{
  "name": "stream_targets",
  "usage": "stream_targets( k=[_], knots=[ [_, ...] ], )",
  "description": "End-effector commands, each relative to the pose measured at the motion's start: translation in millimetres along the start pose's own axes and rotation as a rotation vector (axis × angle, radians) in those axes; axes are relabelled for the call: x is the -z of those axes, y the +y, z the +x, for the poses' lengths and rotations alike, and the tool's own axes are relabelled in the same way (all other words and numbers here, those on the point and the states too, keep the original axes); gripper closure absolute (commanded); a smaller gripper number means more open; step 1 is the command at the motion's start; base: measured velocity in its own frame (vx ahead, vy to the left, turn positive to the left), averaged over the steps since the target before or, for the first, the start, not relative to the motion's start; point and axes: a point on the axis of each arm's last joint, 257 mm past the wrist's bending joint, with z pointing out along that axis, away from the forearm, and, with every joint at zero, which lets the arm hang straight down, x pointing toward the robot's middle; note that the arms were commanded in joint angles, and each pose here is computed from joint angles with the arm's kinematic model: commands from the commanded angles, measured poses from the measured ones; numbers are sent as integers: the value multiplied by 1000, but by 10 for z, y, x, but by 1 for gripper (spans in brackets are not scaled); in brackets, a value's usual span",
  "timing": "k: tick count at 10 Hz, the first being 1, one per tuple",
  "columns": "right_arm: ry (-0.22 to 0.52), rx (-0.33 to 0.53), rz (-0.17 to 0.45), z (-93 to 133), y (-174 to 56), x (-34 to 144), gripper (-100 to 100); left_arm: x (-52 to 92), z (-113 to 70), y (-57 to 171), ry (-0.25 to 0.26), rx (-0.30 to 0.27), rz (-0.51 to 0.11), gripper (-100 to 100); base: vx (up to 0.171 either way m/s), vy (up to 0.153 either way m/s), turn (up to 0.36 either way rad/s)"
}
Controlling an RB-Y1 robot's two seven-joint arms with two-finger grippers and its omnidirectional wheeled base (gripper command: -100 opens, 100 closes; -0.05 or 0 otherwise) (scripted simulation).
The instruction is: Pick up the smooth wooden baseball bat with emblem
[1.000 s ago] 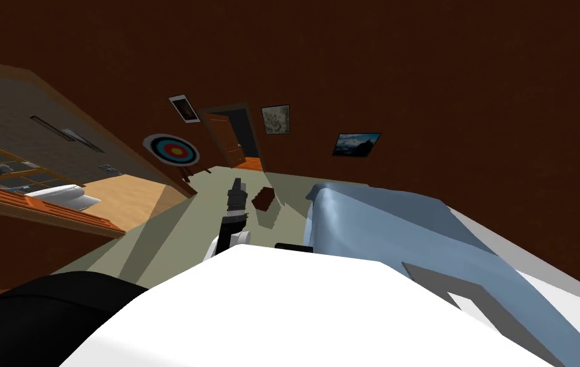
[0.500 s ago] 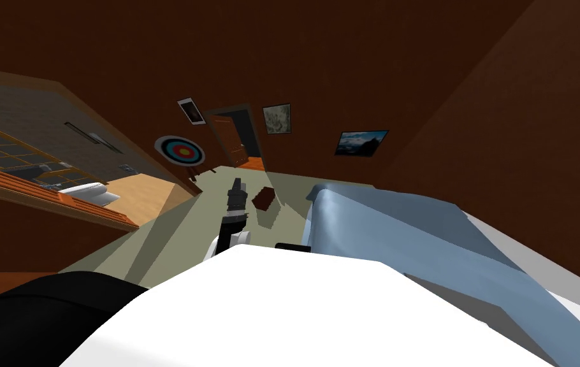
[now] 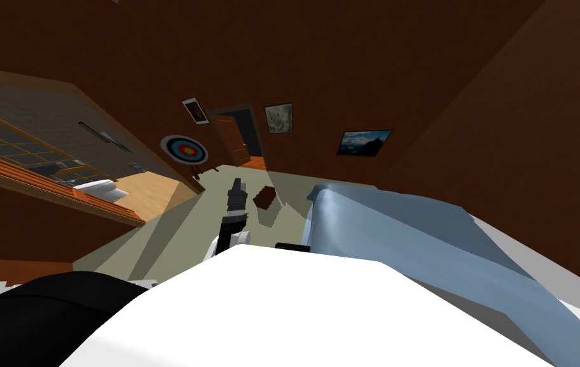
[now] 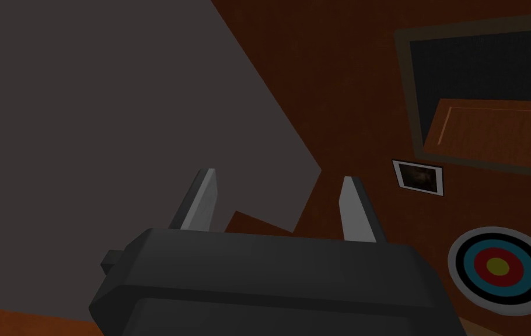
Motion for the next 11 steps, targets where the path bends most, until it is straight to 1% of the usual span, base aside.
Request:
stream_targets(
  k=[1, 2, 3, 4, 6, 7, 8, 10, 11],
  knots=[
    [0, 0, 0, 0, 0, 0, -100, 0, 0, 0, 0, 0, 0, 0, -8, -13, 8],
    [0, 0, 0, 2, 2, -5, 100, 0, 0, 0, 0, 0, 0, 0, 0, 0, 0],
    [0, 0, 0, 2, 2, -4, 100, 0, 0, 0, 0, 0, 0, 0, 2, 10, -1],
    [-2, -3, -15, 1, 73, -14, 100, 0, 0, 0, 0, 0, 0, 0, 2, 7, -2],
    [-2, -3, -14, 2, 66, -13, 100, 0, 0, 0, 0, 0, 0, 0, 0, 0, 0],
    [-2, -3, -14, 2, 67, -13, 0, 0, 0, 0, 0, 0, 0, 0, 0, 0, 0],
    [1, 6, 1, -19, -58, 75, 100, 0, 0, 0, 0, 0, 0, 0, 12, 11, -61],
    [2, 11, 2, -33, -94, 131, 100, 0, 0, 0, 0, 0, 0, 0, 12, 21, -38],
    [4, 15, 3, -47, -128, 187, 100, 0, 0, 0, 0, 0, 0, 0, 15, 29, -35]
  ],
)
